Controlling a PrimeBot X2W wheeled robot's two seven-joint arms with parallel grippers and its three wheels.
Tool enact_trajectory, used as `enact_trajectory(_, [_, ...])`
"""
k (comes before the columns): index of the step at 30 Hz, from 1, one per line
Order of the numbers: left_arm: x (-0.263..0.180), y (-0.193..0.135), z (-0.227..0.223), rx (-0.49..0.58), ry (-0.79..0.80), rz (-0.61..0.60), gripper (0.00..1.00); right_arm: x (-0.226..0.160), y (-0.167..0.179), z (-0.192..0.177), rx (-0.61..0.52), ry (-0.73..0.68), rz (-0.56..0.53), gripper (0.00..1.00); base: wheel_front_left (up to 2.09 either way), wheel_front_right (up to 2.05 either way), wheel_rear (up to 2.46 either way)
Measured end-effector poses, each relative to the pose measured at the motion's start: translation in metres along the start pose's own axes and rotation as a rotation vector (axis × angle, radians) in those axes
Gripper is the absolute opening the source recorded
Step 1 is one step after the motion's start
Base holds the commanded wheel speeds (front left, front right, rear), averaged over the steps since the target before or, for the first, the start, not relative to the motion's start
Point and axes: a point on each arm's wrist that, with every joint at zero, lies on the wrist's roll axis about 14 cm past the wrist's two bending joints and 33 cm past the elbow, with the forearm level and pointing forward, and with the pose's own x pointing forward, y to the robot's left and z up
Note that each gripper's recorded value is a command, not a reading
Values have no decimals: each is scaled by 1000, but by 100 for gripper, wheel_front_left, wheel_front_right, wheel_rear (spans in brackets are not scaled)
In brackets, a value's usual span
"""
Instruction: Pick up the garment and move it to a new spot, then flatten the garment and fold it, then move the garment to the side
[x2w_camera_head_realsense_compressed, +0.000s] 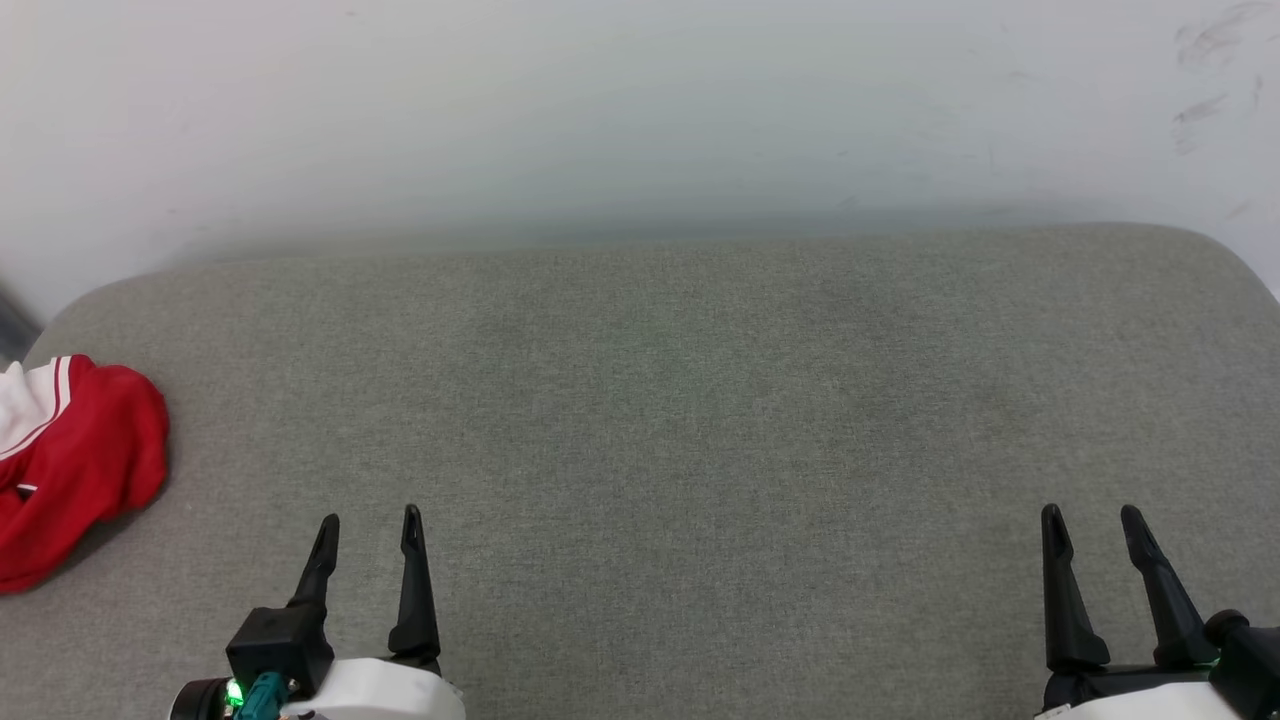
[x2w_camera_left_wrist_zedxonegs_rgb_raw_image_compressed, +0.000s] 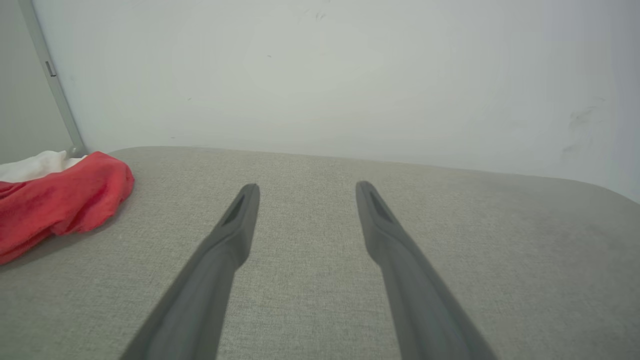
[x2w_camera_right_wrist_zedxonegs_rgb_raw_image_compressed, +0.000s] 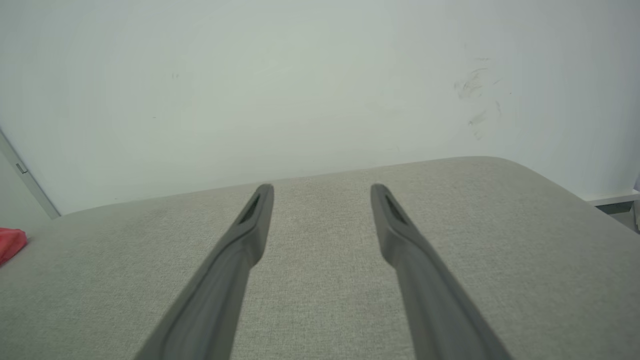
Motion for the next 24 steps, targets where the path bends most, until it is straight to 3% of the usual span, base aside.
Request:
enact_trajectory(16, [-7, -1, -6, 77, 5, -14, 100, -5, 8, 0, -47, -11, 29, 100, 0, 0, 0])
enact_trajectory(24, [-8, 1, -9, 59, 13, -8, 100, -6, 7, 2, -27, -20, 25, 100, 0, 0, 0])
